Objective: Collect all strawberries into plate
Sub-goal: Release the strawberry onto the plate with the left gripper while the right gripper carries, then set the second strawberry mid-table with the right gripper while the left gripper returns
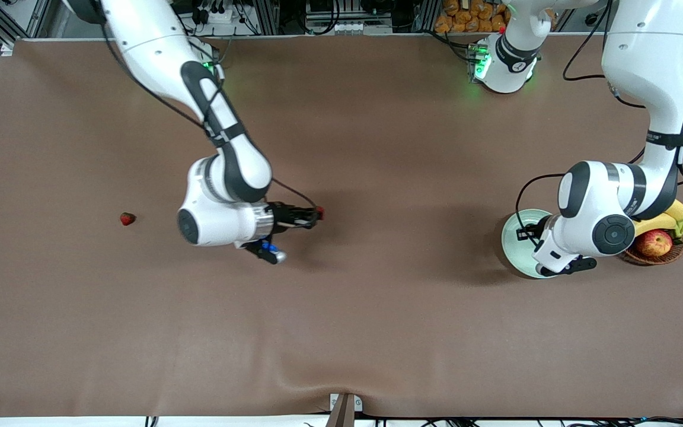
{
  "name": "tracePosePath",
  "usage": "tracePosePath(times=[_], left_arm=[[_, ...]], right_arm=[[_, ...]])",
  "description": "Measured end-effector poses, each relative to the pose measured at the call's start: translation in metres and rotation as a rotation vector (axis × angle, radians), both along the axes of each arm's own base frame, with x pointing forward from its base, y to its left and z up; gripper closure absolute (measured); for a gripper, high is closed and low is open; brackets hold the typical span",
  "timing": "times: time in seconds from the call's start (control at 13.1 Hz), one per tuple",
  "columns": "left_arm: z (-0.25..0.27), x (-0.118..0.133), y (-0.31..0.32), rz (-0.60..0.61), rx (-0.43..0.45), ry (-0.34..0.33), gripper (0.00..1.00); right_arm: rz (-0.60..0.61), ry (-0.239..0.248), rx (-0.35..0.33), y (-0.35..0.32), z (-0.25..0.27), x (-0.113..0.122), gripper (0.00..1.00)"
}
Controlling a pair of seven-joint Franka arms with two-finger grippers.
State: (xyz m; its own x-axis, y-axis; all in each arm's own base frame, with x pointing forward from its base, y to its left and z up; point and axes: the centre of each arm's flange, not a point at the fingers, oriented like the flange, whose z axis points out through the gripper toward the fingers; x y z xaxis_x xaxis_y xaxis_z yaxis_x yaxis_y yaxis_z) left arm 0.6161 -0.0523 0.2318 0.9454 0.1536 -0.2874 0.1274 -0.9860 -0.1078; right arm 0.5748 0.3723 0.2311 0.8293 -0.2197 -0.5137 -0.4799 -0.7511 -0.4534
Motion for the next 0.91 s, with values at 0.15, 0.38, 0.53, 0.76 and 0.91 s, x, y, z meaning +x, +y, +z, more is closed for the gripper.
tracePosePath(times=[0.15, 0.38, 0.53, 0.76, 0.91], left_arm=[[-0.011, 0.002, 0.006, -0.034, -0.017, -0.007, 0.51], [0.0, 0.006, 0.018, -0.053, -0.031, -0.015, 0.2], [0.026, 0.004, 0.003, -0.056, -0.049, -0.006, 0.0], [0.068, -0.005, -0.046, 0.008, -0.099, -0.009, 0.0], [0.08, -0.015, -0.09, 0.064, -0.099, -0.011, 0.0]], right_arm=[[-0.027, -0.029, -0.008, 0.027, -0.017, -0.013, 0.7], [-0.047, -0.049, -0.02, 0.055, -0.04, -0.032, 0.7], [-0.069, -0.066, -0.026, 0.066, -0.051, -0.04, 0.7], [-0.08, -0.083, -0.031, 0.073, -0.055, -0.045, 0.65], [-0.087, -0.087, -0.032, 0.07, -0.054, -0.042, 0.45]])
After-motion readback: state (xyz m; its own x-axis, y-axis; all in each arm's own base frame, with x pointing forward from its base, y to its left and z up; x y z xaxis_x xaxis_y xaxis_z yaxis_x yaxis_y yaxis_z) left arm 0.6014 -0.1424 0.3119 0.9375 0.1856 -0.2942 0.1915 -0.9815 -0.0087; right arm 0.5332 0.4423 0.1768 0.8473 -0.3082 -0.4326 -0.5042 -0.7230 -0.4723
